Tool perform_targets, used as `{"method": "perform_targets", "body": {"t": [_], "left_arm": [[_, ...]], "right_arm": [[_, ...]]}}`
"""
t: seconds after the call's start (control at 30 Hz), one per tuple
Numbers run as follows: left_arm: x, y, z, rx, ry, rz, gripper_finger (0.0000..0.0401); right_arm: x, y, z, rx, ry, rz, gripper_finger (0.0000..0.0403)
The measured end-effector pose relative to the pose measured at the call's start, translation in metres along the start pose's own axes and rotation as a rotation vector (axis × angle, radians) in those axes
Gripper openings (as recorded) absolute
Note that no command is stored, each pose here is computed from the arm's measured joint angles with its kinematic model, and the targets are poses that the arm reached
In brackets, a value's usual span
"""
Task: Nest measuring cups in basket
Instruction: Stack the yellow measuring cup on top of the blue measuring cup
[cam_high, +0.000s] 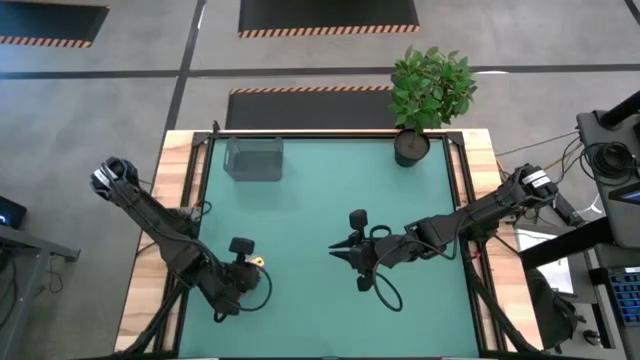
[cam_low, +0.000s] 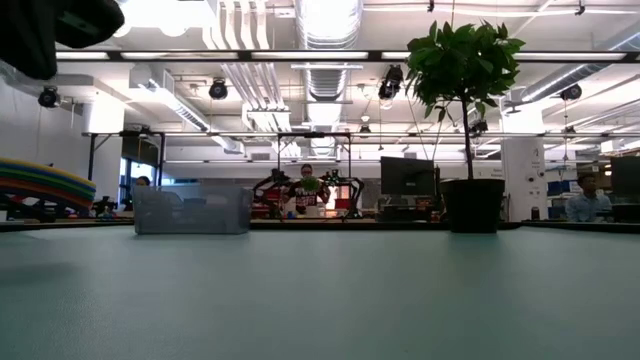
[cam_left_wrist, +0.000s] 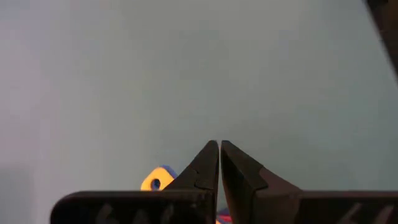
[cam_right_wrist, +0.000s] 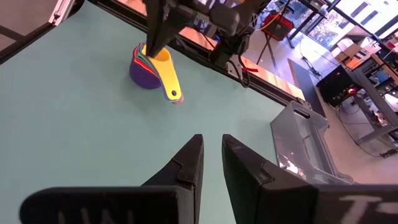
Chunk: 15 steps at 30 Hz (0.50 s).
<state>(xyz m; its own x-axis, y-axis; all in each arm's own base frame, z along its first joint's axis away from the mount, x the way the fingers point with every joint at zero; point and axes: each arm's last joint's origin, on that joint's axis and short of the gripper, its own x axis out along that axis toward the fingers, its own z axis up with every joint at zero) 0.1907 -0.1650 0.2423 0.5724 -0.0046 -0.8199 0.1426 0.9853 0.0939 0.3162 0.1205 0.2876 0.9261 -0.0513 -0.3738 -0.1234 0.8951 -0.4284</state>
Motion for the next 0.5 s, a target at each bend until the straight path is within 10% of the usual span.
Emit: {"method": "perform_targets", "body": {"t": [0.5], "left_arm": [[0.06, -0.001, -0.002, 0.066, 0.259, 0.053, 0.0]], "right_arm": [[0.0, 0.0, 0.0, -0.002, 0.004, 0.001, 0.0047]]}}
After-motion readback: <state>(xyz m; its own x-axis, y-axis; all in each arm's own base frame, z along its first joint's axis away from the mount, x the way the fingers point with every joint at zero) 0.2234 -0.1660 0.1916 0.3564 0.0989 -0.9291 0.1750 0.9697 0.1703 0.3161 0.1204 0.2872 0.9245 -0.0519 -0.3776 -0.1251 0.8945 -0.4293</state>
